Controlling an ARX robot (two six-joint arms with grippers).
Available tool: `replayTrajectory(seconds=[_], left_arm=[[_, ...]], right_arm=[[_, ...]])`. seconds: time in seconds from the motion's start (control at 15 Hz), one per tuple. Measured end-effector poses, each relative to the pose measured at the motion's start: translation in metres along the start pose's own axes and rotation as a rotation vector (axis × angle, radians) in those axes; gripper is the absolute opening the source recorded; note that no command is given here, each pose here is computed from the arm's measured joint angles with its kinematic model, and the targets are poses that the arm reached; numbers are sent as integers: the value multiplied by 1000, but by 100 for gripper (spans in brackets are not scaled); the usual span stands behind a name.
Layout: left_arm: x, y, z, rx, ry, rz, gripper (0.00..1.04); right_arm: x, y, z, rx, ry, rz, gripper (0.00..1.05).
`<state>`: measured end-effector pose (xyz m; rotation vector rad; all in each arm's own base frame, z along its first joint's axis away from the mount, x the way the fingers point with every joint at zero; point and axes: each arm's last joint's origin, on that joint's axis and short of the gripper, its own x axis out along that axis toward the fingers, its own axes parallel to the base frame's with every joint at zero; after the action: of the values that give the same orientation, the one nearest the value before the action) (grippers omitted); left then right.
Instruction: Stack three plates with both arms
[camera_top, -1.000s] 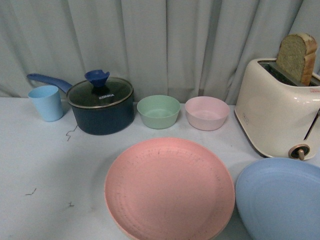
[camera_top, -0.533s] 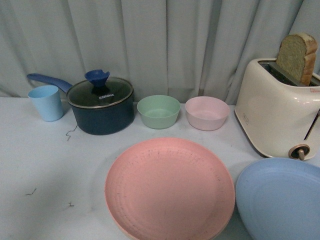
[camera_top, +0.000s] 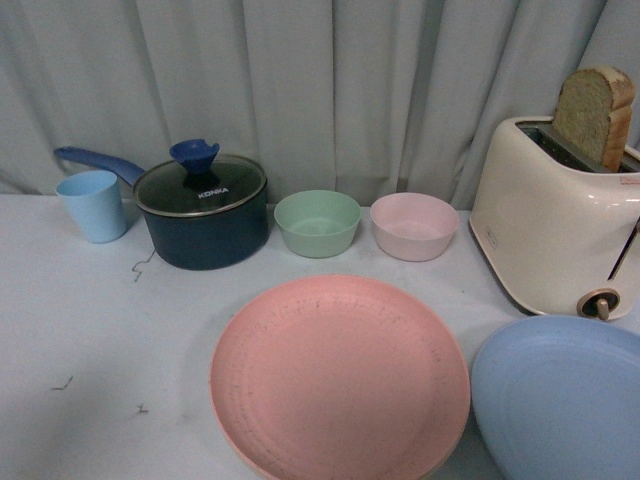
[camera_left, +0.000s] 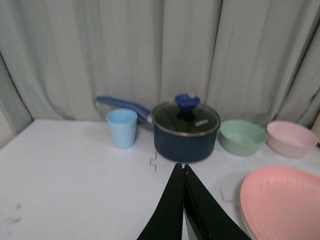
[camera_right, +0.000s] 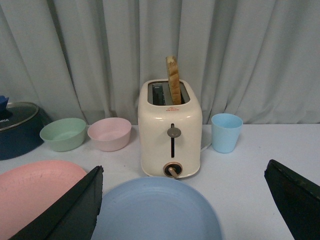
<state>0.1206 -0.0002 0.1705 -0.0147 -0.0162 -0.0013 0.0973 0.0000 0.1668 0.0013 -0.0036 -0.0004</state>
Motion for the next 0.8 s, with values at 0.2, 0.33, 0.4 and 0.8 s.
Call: replayTrajectory(seconds=[0.2, 0.33, 0.4, 0.8], left_arm=[[-5, 0, 1, 0, -3, -1, 2], [-8, 0, 0, 0, 5, 0, 2], [-9, 0, 0, 0, 5, 0, 2], [-23, 0, -1, 0, -5, -2, 2]], right_arm=[[0, 0, 0, 0, 0, 0, 98], [0, 0, 0, 0, 0, 0, 98], [0, 0, 0, 0, 0, 0, 98], [0, 0, 0, 0, 0, 0, 98]])
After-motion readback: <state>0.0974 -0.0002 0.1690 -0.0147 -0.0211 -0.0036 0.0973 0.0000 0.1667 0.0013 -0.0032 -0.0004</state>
